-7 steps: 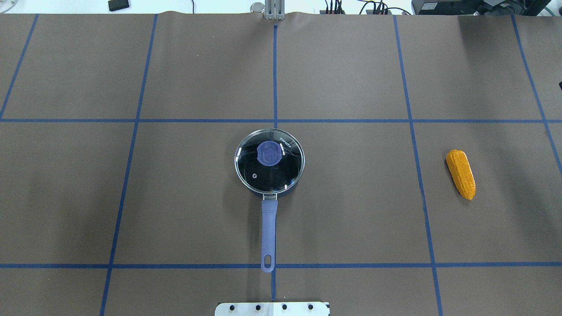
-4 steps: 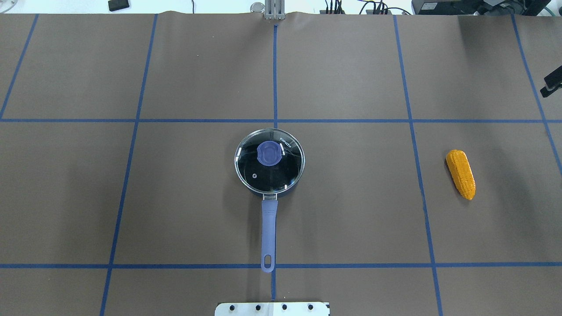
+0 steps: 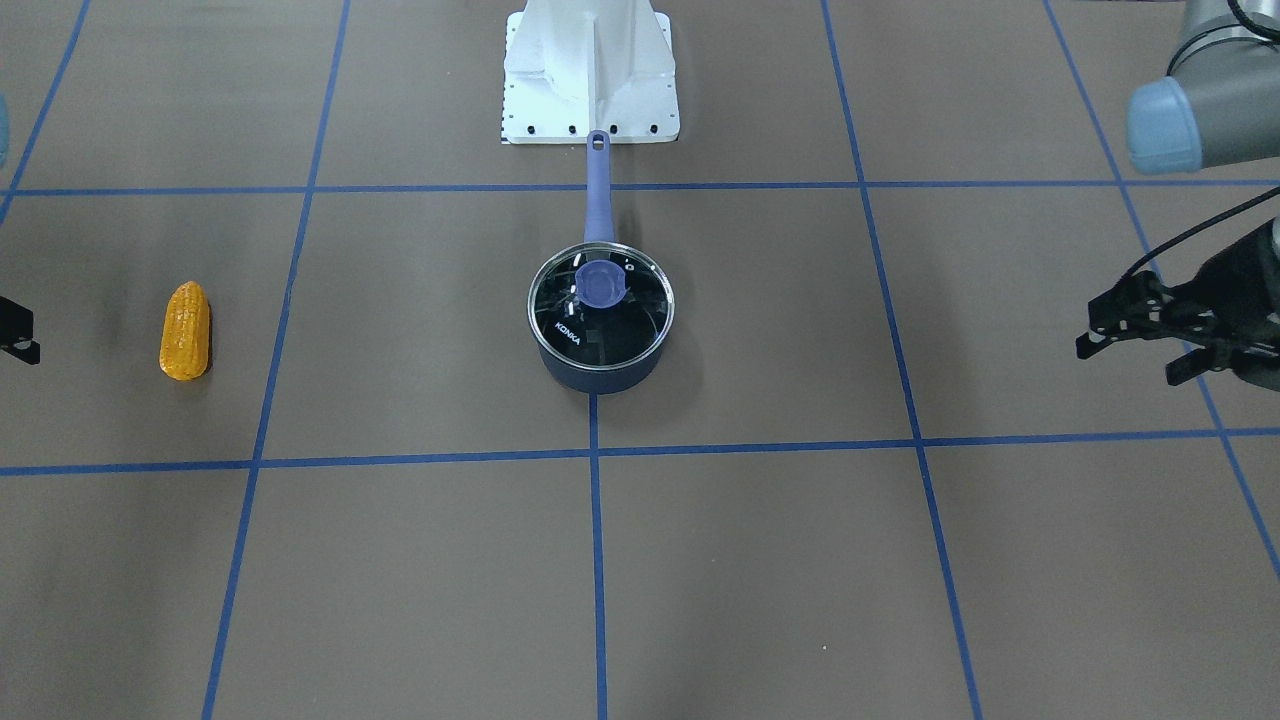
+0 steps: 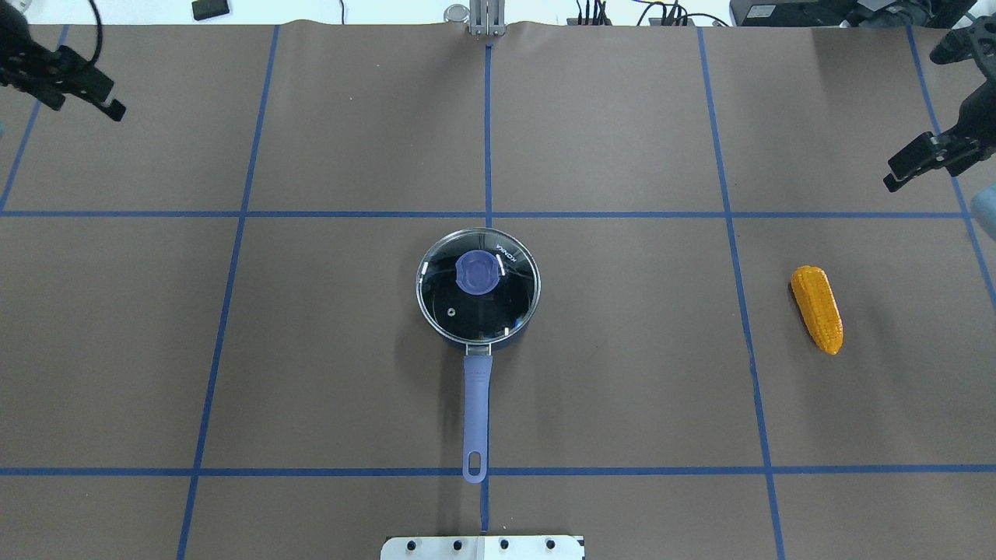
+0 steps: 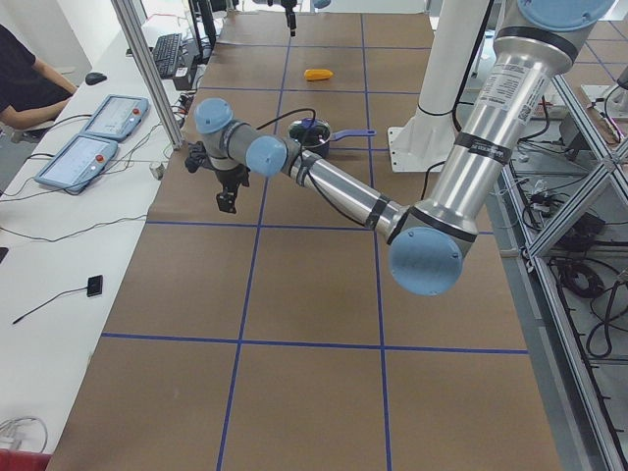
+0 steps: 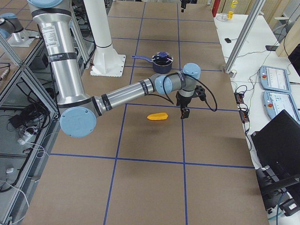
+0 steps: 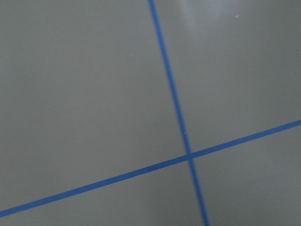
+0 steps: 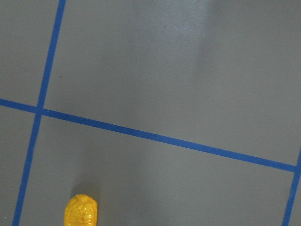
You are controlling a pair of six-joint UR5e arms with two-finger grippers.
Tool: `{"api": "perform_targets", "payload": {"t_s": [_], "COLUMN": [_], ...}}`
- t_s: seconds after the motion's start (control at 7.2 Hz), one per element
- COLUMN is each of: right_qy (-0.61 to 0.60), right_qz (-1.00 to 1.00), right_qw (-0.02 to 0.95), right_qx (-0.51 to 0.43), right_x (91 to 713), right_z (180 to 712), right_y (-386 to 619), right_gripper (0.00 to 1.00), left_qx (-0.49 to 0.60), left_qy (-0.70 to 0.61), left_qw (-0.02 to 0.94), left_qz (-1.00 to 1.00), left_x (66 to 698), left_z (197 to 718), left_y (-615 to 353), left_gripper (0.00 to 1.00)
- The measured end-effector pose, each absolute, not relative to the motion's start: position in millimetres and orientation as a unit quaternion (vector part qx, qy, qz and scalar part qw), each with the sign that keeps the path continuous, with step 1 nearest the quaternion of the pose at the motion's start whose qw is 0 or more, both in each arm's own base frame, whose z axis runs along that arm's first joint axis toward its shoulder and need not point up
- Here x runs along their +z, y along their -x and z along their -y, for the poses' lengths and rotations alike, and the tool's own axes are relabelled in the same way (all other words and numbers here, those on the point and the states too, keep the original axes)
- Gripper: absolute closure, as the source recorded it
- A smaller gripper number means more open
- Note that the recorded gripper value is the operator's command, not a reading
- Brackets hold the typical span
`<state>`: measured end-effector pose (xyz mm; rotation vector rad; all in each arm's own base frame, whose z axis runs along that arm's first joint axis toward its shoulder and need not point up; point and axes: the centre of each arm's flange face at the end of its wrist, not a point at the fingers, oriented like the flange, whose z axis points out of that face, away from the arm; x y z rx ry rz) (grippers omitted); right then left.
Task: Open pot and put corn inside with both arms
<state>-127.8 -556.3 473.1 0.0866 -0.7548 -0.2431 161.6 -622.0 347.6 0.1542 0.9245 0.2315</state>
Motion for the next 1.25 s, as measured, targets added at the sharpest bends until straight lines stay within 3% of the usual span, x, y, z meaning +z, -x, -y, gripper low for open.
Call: {"api": "perform_targets", "payload": {"t_s": [0.56, 1.25], "right_qy": [-0.04, -0.018], "right_qz": [0.365, 0.34], "right_qw": [0.921, 0.935], "right_qx": [-0.135, -0.102], "right_x": [462.6, 460.4], "right_z": [544.9, 516.4], "right_y": [157.7, 223.3], "right_gripper": [0.0, 0.03], "left_qx": [0.106, 0.073], "left_qy": [-0.071, -0.058], "left_qw": [0.891, 0.896], "left_qz": [-0.436, -0.435], "left_x": [208.0, 110.8], "left_z": [618.5, 546.0], "left_y": [-296.4, -435.8], "left_gripper": [0.0, 0.0]}}
